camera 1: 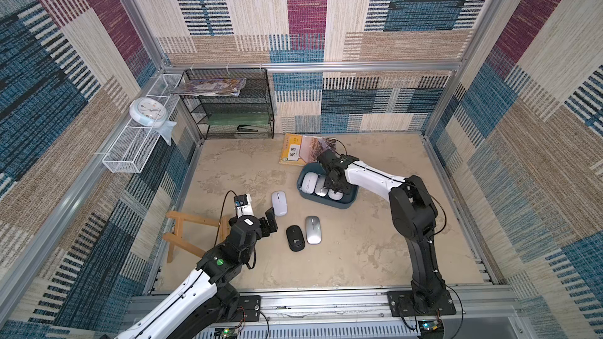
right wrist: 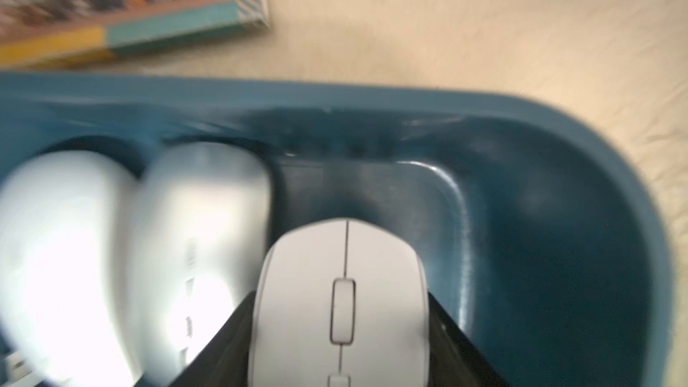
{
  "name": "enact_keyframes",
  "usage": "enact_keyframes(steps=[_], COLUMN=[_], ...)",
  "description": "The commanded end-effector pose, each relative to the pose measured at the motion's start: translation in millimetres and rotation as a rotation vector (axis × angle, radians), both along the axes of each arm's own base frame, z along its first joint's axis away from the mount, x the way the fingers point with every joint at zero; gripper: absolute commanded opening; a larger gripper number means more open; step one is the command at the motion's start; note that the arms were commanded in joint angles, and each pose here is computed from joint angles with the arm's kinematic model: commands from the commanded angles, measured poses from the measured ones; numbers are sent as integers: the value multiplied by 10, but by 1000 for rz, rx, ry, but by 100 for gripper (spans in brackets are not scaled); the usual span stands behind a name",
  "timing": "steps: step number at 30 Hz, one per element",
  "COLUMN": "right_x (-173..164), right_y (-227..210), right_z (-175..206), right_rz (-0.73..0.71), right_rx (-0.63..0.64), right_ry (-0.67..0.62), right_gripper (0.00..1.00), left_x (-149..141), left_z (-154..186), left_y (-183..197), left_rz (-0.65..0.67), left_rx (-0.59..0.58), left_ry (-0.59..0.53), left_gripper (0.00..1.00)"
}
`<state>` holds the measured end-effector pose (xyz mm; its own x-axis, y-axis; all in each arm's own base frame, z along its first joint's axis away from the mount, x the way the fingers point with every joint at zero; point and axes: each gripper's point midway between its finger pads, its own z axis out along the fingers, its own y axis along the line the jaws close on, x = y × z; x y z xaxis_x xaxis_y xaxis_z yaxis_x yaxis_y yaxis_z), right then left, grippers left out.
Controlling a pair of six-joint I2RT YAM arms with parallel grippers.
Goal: Take out the mouse from the storage box
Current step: Pick up the mouse from the storage box, then place the mouse at the center of the board.
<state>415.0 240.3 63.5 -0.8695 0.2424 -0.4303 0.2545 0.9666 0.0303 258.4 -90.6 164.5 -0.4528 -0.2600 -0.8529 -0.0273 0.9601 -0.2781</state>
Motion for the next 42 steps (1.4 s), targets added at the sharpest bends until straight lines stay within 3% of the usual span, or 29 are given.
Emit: enact_keyframes(steps=[1,11,16,24,33,42], right_x=[48,-68,-322,-933,-1402,-1688], right_y=[-20,-8,113,232,357,223], right_z=[164,697,813,786,636,272], right_rz=[28,94,213,357,509,522], right_rx=[-22,45,52,86,151,170], right_ry=[-49,-146,-178,-215,-204,-163], right_gripper=[43,44,45,44,44,44], left_x=[21,43,52,62,62,1], left_z=[39,12,-8,-15,-2,92], left_y=[-6,-30,-33,-65,-9,261], left_rz=[2,-6,-6,-16,6,108], left_rx=[-4,14,20,13,39,97], left_ry=[-12,8,11,18,15,-29], left_gripper=[99,99,99,99,99,99])
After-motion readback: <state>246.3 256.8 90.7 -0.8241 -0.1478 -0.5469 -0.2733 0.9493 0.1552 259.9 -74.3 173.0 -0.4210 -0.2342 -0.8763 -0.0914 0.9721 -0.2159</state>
